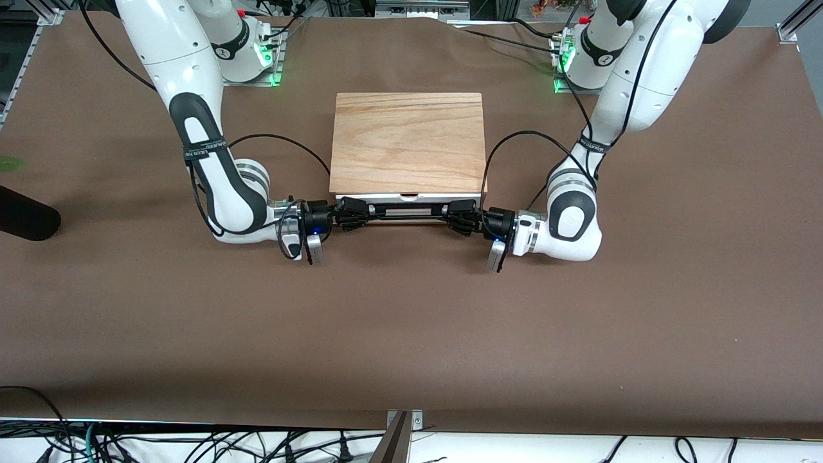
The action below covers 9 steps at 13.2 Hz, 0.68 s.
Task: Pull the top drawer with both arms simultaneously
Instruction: 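Pull the handle outward from the cabinet with both grippers together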
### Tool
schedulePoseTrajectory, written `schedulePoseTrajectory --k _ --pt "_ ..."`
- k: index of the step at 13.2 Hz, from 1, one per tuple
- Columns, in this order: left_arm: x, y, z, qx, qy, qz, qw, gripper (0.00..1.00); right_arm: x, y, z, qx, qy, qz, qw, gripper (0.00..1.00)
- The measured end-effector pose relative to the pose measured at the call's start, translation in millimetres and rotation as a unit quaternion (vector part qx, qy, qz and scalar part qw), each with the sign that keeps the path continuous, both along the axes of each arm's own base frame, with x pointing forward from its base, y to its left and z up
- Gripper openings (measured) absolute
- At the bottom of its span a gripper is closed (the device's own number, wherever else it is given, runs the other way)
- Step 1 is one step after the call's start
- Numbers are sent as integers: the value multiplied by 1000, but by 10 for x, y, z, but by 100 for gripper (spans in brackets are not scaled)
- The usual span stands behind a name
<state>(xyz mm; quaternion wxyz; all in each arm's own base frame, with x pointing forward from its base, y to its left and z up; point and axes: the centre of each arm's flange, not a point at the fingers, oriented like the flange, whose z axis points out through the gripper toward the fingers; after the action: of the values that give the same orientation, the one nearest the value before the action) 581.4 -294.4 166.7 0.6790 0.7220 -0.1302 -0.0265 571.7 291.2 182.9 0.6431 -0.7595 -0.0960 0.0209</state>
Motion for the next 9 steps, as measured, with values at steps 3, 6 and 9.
schedulePoseTrajectory --k 3,6,9 --pt "188 17 16 6 14 9 1000 17 206 10 8 -1 0 -4 1000 18" --pt "432 38 28 12 29 14 999 17 452 25 -1 2 -2 -8 1000 18" --pt "631 54 41 16 35 20 999 17 649 34 4 2 -1 -16 1000 18"
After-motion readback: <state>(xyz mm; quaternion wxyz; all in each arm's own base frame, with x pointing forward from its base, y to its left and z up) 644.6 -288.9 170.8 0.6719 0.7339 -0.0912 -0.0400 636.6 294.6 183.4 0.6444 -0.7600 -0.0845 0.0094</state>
